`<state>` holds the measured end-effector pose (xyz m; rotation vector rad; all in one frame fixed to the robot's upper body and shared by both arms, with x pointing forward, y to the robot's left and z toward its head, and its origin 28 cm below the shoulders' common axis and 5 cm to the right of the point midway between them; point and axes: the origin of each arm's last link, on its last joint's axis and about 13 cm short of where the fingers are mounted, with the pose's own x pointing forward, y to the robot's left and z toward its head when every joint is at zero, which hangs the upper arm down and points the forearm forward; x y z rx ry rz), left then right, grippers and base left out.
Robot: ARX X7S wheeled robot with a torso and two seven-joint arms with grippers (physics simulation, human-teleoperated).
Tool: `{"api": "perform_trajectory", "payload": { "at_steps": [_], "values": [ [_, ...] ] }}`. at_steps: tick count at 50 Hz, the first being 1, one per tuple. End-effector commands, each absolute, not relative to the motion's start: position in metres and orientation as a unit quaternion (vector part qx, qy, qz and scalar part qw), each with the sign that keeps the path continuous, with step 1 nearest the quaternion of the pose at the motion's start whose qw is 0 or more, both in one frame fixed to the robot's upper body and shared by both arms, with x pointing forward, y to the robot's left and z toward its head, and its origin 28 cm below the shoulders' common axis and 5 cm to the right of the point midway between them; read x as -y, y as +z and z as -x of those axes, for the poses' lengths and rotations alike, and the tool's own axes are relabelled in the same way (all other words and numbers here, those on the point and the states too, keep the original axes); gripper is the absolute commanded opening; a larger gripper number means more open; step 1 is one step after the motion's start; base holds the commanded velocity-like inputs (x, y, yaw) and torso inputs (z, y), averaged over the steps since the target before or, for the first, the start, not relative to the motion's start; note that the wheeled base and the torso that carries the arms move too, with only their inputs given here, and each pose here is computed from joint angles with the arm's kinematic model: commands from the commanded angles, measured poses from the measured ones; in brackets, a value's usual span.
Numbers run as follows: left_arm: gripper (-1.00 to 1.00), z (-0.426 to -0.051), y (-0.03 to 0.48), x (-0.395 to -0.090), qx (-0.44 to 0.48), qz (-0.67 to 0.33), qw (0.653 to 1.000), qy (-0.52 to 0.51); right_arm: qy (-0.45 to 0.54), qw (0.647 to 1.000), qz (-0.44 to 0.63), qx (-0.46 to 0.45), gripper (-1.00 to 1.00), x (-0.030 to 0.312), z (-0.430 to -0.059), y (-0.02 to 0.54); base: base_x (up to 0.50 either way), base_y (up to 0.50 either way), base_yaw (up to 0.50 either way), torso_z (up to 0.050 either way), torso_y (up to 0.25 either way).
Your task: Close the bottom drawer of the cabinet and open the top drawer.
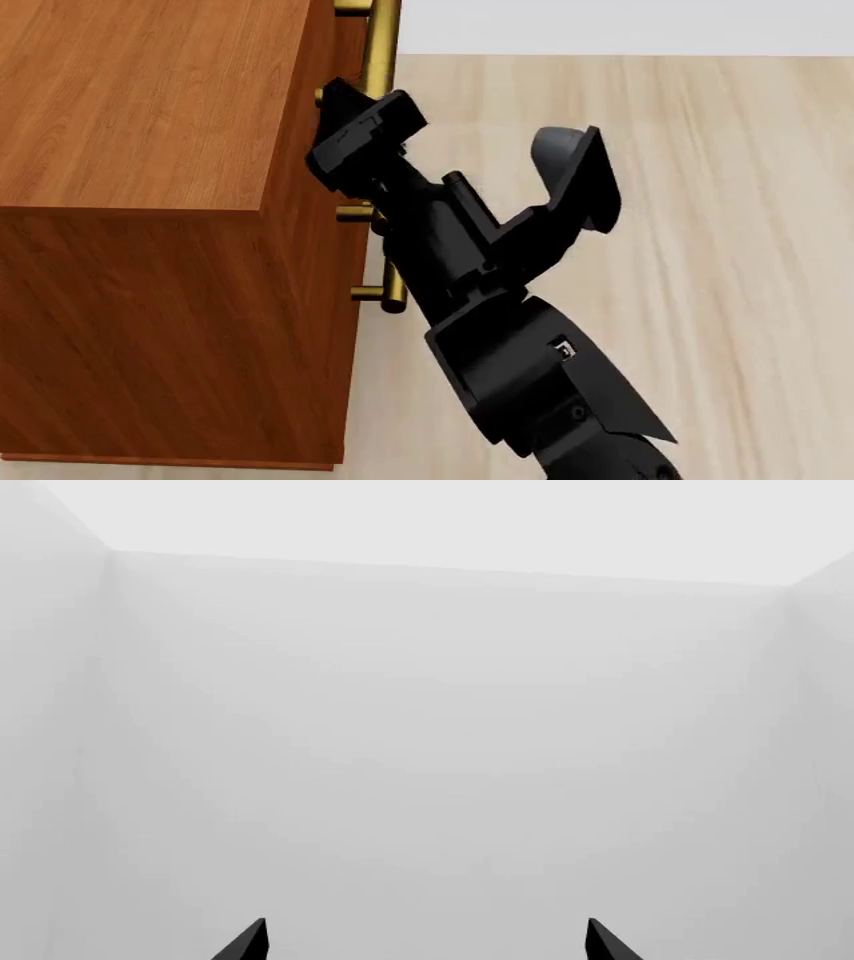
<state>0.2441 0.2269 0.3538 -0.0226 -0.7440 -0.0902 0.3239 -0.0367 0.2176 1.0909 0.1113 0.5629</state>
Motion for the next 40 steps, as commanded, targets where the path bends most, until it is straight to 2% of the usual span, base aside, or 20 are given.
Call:
{"api": "perform_trajectory", "payload": {
  "at_steps": [1,40],
  "values": [
    [1.0,-0.244,0.354,-0.227,0.363,0.011,0.931,-0.044,0.268,0.818,-0.506,-0.06,1.0,0.033,-0.328,0.217,0.0,0.0,0.0,0.0,0.0],
    [1.0,-0.246,0.352,-0.229,0.361,0.009,0.932,-0.04,0.285,0.813,-0.503,-0.066,1.0,0.025,-0.342,0.223,0.0,0.0,0.0,0.0,0.0]
  ]
}}
